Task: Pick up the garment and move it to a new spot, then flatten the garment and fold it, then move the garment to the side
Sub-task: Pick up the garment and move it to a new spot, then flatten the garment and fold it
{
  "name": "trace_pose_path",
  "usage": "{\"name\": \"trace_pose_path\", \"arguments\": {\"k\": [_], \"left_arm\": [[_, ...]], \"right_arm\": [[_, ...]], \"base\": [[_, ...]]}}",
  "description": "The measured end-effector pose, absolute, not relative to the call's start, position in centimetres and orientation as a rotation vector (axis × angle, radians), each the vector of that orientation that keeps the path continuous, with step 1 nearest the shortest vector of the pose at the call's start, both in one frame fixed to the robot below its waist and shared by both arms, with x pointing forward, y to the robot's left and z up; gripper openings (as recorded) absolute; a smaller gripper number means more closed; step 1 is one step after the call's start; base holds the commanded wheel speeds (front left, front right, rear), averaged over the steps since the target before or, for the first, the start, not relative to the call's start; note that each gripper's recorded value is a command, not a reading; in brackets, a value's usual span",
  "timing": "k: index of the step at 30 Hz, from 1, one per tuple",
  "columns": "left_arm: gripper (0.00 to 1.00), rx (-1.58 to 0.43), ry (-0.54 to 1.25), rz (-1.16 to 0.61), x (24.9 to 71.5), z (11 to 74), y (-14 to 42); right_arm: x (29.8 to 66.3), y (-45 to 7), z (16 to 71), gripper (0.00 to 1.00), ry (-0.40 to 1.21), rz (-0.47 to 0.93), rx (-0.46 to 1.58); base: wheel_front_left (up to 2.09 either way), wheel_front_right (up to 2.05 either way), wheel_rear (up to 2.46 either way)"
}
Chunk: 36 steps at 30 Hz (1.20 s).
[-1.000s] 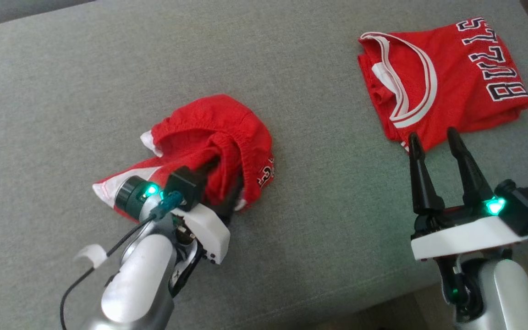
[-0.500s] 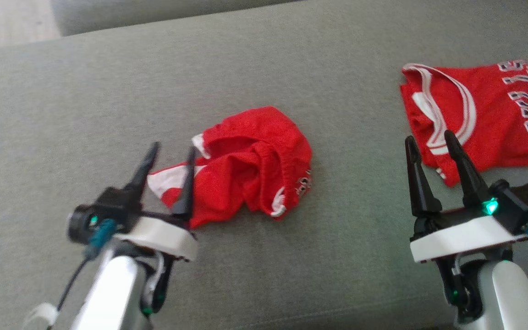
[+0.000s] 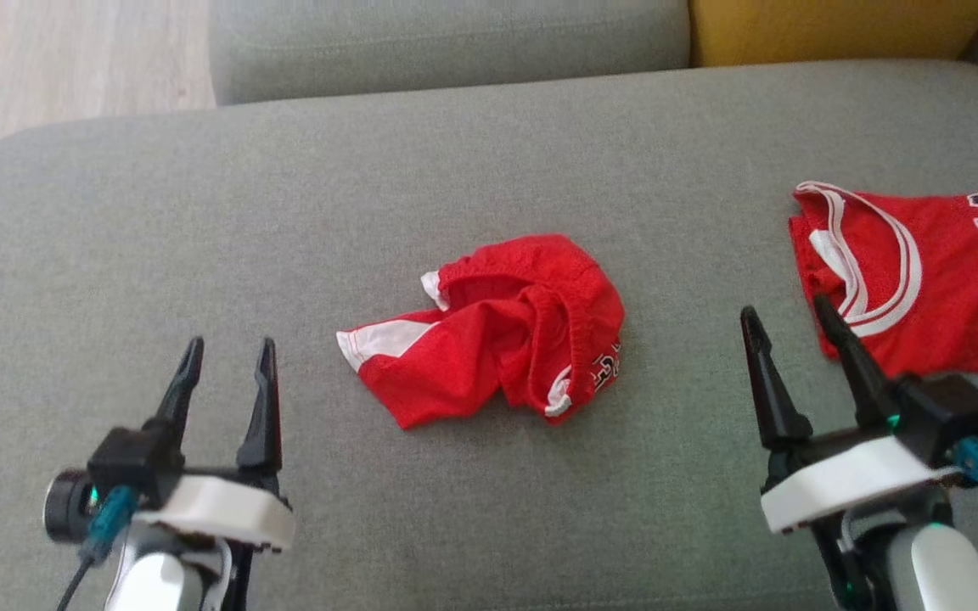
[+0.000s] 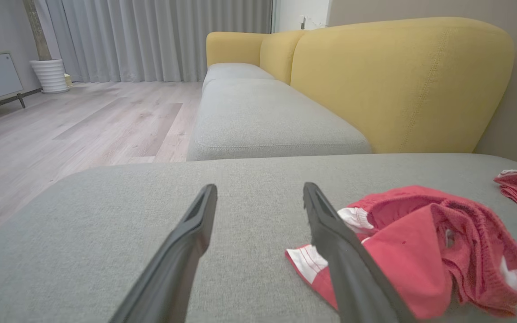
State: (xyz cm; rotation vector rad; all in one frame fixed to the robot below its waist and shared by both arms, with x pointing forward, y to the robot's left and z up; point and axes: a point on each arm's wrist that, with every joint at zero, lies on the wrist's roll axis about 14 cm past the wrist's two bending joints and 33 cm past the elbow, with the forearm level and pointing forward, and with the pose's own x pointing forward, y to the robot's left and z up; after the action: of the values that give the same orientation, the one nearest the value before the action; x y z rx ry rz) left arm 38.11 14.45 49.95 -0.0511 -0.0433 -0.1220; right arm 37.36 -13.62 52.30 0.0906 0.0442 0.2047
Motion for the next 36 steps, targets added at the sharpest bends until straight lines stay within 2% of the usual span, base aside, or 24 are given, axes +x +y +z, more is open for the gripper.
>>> {"name": "trace_pose_path", "arguments": {"k": [12,32,36], "left_arm": [[1.0,-0.062,-0.034,-0.123,35.1,49.8,14.9],[1.0,-0.069,-0.032,-0.109,34.7,49.9,15.3],[1.0,-0.069,-0.026,-0.107,34.8,49.7,15.3]], "right_arm": [[34.6,-14.1,52.0,1.0,0.066,0.19,0.081],[34.8,-14.0,52.0,1.0,0.074,0.194,0.079],[34.7,-13.0,51.3,1.0,0.104,0.232,0.071]], "base": [[0.0,0.0,0.0],[0.0,0.0,0.0],[0.0,0.0,0.0]]}}
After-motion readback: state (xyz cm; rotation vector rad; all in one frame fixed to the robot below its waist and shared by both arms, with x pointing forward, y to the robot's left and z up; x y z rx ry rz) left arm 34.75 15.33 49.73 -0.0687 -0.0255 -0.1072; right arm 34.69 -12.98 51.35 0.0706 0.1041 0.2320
